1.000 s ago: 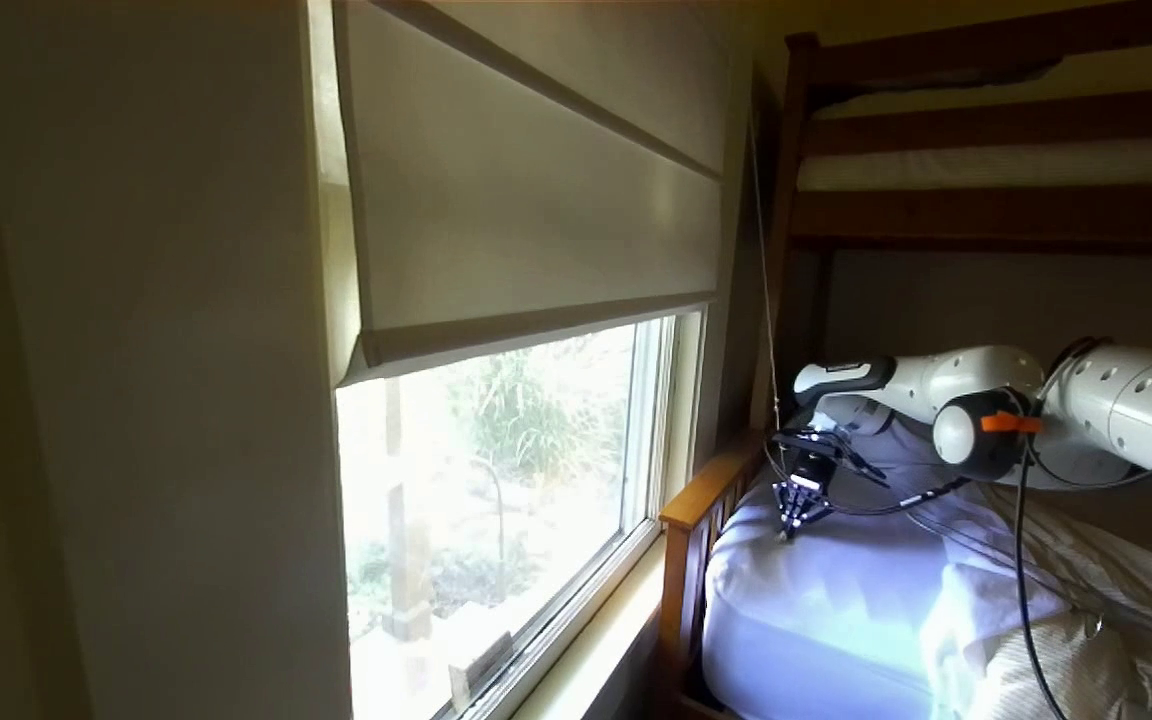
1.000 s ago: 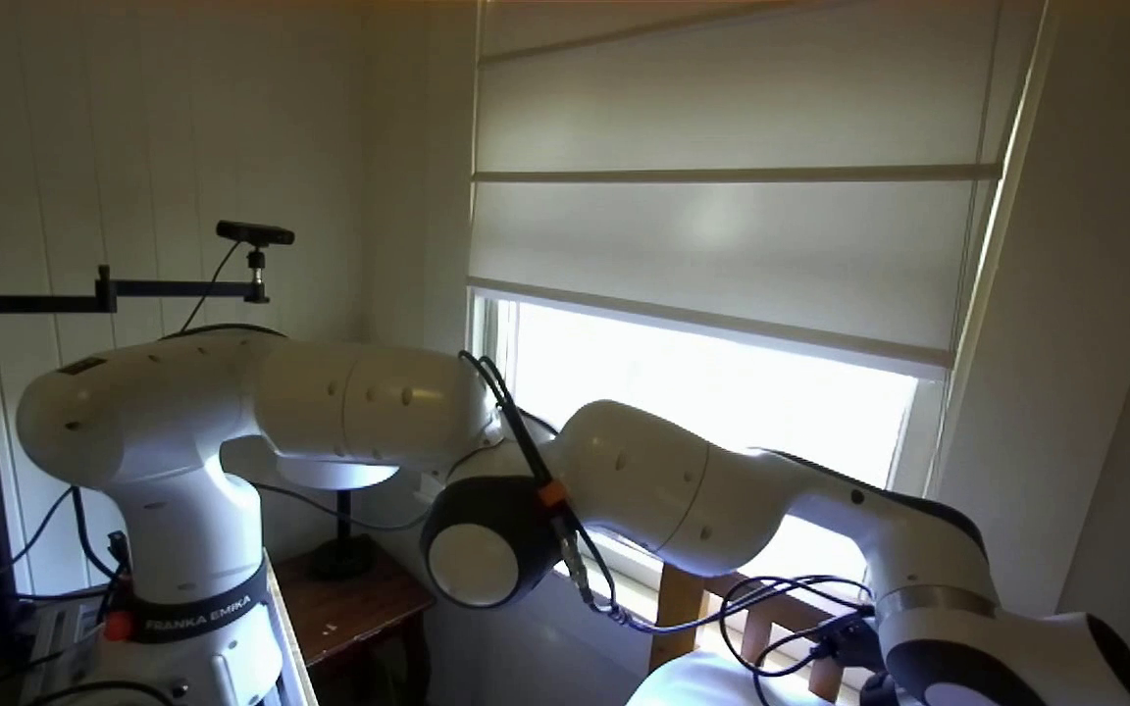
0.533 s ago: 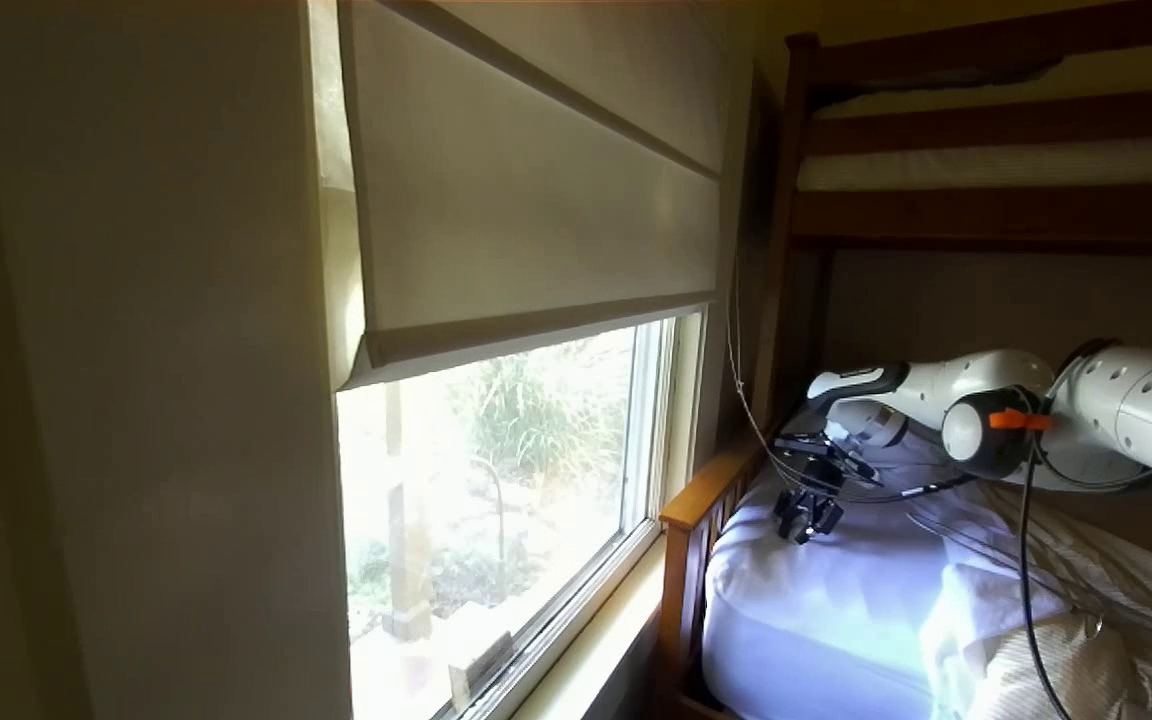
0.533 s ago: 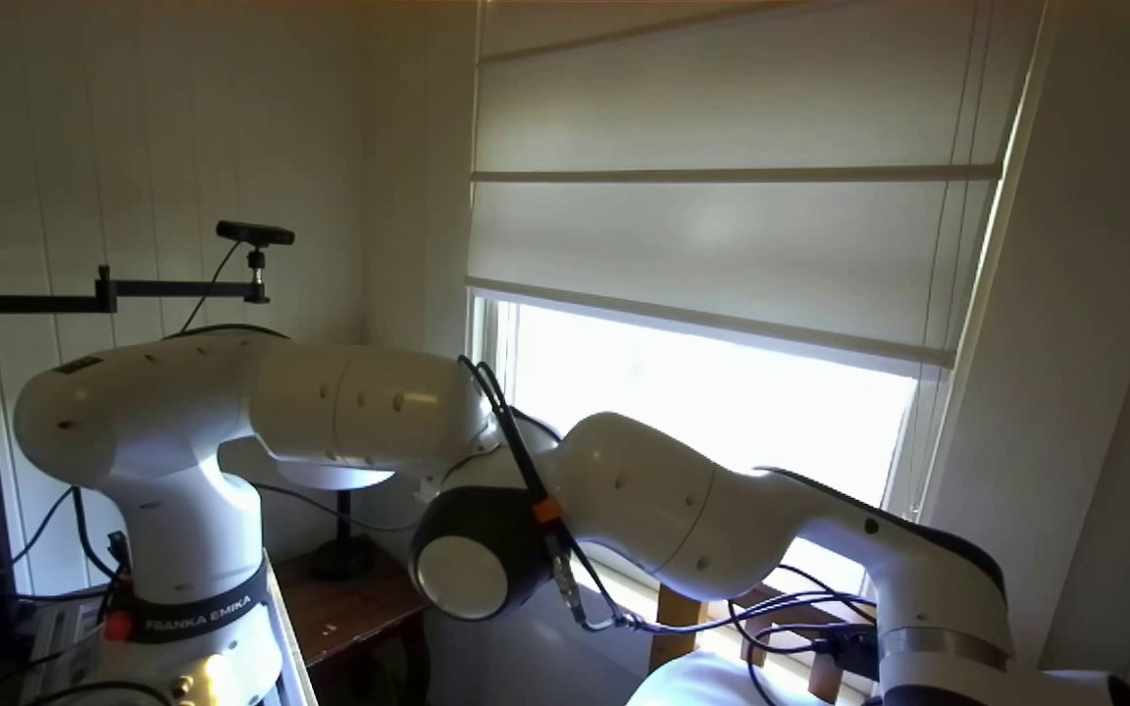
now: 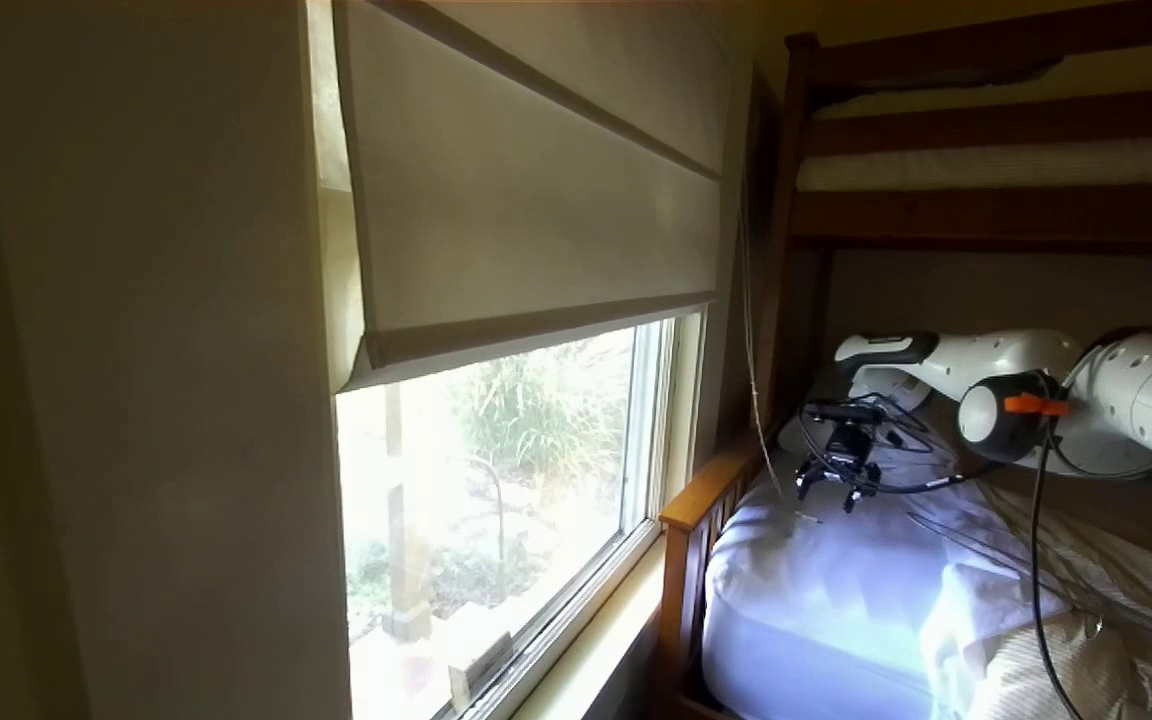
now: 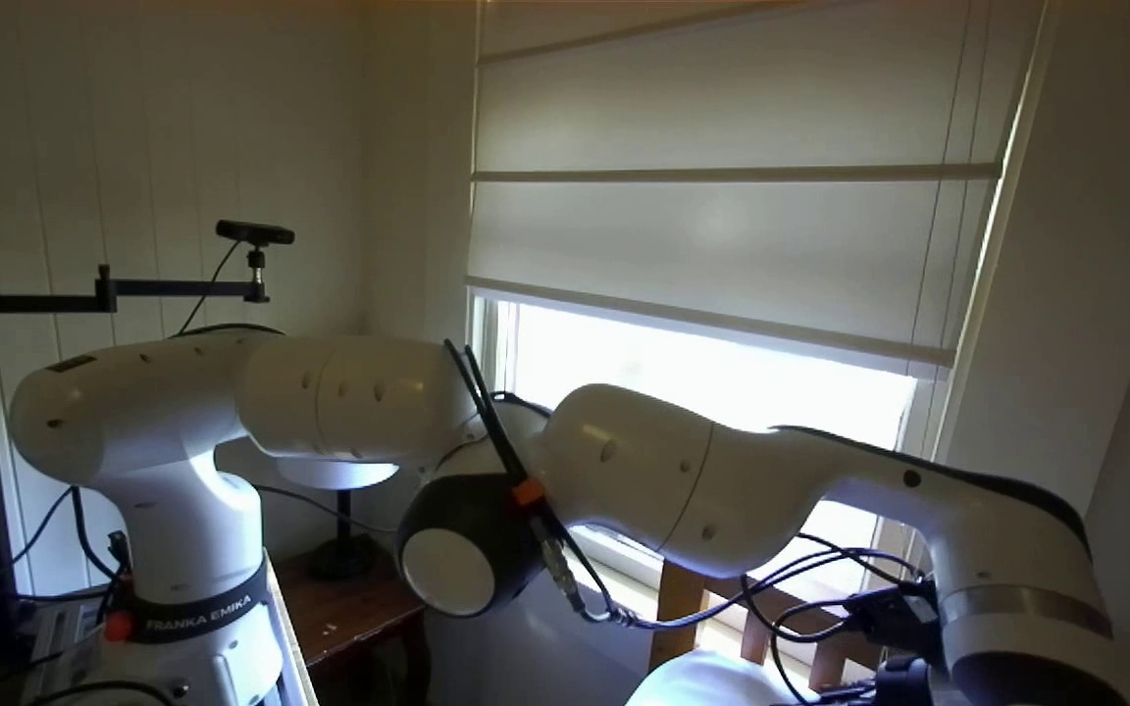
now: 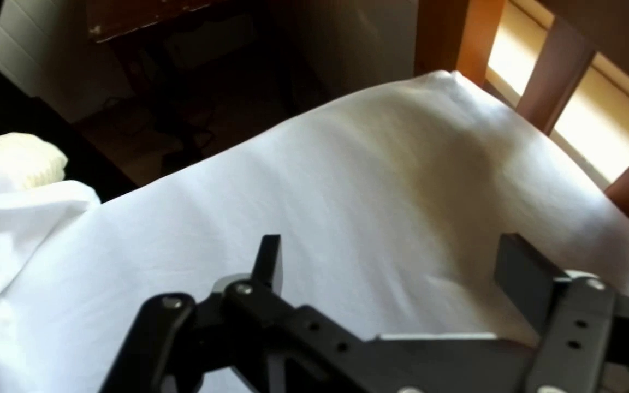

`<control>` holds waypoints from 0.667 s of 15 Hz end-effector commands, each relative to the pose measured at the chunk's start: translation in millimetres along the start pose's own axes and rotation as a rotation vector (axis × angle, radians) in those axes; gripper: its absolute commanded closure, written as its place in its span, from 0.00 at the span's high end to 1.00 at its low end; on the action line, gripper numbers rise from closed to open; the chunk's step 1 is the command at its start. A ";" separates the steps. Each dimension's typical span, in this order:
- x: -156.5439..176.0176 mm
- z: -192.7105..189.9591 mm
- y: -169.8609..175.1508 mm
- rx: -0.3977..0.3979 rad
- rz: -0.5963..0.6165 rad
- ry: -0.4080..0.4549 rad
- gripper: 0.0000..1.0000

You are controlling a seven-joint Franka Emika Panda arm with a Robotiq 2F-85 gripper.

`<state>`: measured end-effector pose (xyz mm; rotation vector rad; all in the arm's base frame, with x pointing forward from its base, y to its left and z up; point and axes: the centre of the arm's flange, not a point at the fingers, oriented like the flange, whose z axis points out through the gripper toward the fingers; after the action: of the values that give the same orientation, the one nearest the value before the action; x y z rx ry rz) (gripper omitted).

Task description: Pull the cord on the right side of the window downwards

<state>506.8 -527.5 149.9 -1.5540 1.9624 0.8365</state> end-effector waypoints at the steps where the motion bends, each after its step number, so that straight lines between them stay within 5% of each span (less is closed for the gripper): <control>1: -76.5 -9.6 29.0 -0.130 -0.140 0.046 1.00; 10: -213.7 14.5 25.9 -0.414 -0.382 0.281 1.00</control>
<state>574.5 -429.5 288.0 -2.1264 1.6986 0.9582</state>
